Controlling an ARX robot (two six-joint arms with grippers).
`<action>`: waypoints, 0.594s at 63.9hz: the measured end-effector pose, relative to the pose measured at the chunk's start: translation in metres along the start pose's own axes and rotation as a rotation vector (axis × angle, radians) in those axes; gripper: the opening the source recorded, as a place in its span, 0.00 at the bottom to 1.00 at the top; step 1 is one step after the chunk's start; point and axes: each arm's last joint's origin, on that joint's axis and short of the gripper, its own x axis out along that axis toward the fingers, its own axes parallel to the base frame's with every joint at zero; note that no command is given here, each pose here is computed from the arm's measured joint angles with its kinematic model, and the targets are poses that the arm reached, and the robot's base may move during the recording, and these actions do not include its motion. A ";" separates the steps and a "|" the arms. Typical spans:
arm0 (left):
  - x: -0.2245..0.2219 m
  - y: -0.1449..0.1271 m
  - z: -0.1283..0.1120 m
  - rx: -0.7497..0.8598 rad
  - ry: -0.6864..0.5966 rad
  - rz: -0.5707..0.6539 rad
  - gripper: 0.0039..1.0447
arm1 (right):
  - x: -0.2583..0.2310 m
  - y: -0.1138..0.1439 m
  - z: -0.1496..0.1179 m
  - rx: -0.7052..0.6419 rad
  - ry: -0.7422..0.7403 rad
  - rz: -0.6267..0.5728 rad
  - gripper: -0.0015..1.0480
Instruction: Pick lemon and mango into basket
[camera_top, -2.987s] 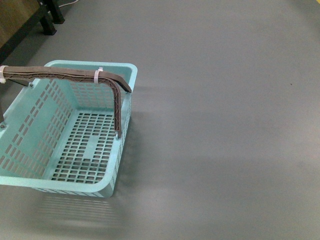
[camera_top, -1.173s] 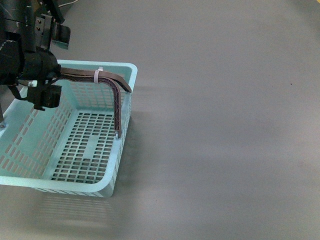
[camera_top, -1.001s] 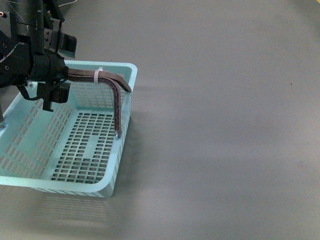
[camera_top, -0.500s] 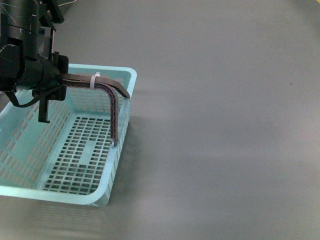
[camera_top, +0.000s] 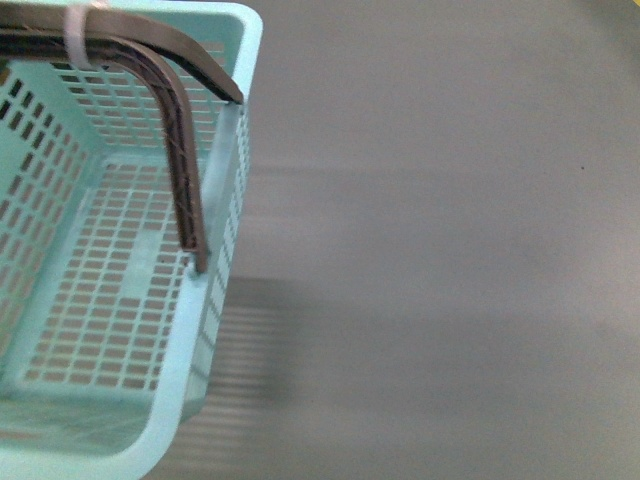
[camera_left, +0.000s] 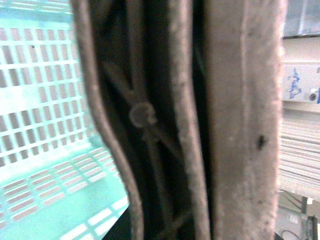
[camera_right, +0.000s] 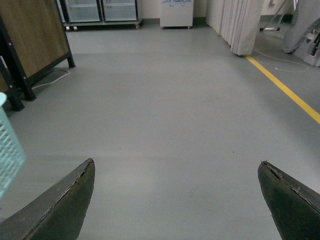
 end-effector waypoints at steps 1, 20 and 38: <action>-0.003 -0.001 0.001 -0.001 -0.003 -0.004 0.14 | 0.000 0.000 0.000 0.000 0.000 0.000 0.92; -0.072 -0.021 0.025 -0.037 -0.035 -0.111 0.14 | 0.000 0.000 0.000 0.000 0.000 0.000 0.92; -0.092 -0.015 0.029 -0.033 -0.020 -0.097 0.14 | 0.000 0.000 0.000 0.000 0.000 0.000 0.92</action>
